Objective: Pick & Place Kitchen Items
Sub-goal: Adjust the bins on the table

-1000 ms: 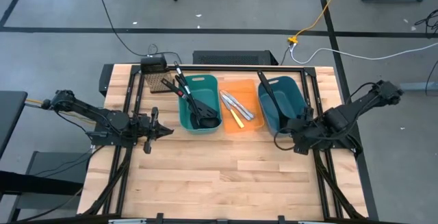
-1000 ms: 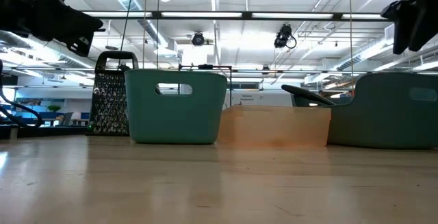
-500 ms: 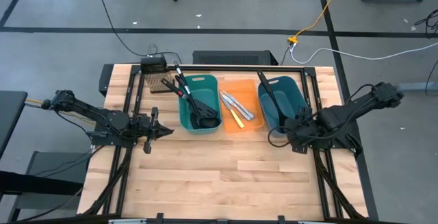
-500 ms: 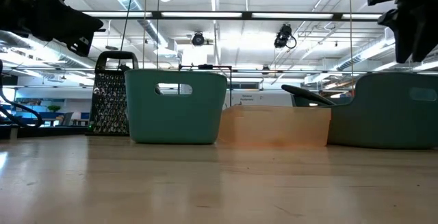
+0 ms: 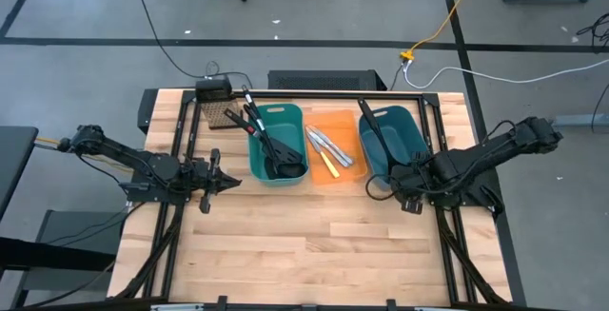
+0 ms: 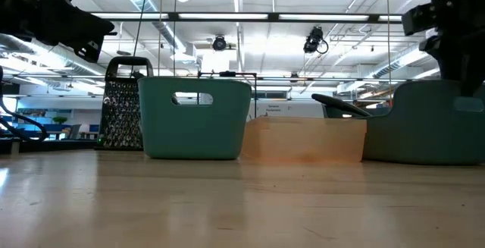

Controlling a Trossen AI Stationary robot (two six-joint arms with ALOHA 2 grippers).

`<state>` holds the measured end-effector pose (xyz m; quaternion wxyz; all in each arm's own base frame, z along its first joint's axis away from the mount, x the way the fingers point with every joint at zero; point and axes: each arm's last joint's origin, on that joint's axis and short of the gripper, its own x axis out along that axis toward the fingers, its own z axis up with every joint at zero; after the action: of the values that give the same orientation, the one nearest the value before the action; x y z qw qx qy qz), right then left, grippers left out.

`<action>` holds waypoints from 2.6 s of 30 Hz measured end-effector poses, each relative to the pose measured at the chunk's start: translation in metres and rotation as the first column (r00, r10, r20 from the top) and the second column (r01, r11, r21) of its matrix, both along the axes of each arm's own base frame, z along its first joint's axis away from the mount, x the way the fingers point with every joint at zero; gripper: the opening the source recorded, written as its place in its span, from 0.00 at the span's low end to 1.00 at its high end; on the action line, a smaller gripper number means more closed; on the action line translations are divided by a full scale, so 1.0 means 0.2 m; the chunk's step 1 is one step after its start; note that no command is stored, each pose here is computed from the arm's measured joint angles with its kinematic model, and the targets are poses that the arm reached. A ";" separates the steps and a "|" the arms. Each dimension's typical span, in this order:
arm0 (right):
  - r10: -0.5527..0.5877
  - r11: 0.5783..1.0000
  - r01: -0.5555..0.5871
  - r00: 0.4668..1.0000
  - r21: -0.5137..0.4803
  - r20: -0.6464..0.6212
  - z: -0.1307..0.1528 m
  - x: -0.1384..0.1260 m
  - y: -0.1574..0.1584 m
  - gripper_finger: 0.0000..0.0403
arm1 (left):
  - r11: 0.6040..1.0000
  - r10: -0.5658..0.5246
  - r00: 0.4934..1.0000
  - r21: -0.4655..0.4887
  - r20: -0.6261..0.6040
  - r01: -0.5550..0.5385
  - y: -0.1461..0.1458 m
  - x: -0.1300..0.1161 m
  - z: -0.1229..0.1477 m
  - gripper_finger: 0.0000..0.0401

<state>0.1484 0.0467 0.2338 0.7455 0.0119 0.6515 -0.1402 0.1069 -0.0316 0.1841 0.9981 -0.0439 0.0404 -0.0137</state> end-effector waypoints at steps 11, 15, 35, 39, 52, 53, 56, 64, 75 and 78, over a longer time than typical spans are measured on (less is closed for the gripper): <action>-0.030 0.995 0.027 0.999 0.097 0.031 -0.08 0.03 -0.02 0.27 | 1.000 0.000 1.000 0.000 -0.001 0.000 0.00 0.00 0.00 0.03; -0.041 0.994 0.035 0.998 0.106 0.053 -0.08 0.05 -0.03 0.18 | 1.000 0.000 1.000 0.000 -0.001 0.000 0.00 0.00 0.00 0.03; -0.040 0.993 0.029 0.995 0.112 0.095 -0.08 0.08 -0.05 0.08 | 1.000 0.000 1.000 0.000 -0.001 0.000 0.00 0.00 0.00 0.03; -0.025 0.994 0.015 0.995 0.109 0.093 -0.08 0.07 -0.05 0.08 | 1.000 0.000 1.000 0.000 -0.001 0.000 0.00 0.00 0.00 0.03; 0.005 0.995 -0.015 0.995 0.103 0.101 -0.08 0.08 -0.05 0.38 | 1.000 0.000 1.000 -0.001 -0.001 0.000 0.00 0.00 0.00 0.03; 0.005 0.995 -0.015 0.995 0.102 0.102 -0.08 0.08 -0.05 0.41 | 1.000 0.000 1.000 -0.001 0.000 0.000 0.00 0.00 0.00 0.03; 0.004 0.995 -0.015 0.995 0.102 0.102 -0.08 0.08 -0.05 0.50 | 1.000 0.000 1.000 -0.001 -0.001 0.000 0.00 0.00 0.00 0.03; 0.006 0.999 -0.012 0.993 0.052 0.119 -0.07 0.08 -0.06 0.63 | 1.000 0.000 1.000 -0.001 -0.001 0.000 0.00 0.00 0.00 0.03; 0.045 0.999 -0.051 0.968 0.017 0.245 0.13 0.15 -0.05 0.64 | 1.000 0.000 1.000 -0.001 -0.002 0.000 0.00 0.00 0.00 0.03; 0.073 0.997 -0.068 0.946 -0.025 0.316 0.20 0.19 -0.05 0.64 | 1.000 0.000 1.000 -0.001 -0.002 0.000 0.00 0.00 0.00 0.03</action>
<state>0.1855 0.0376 0.2738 0.8450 0.0057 0.5224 -0.1144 0.1069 -0.0317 0.1840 0.9981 -0.0443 0.0415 -0.0137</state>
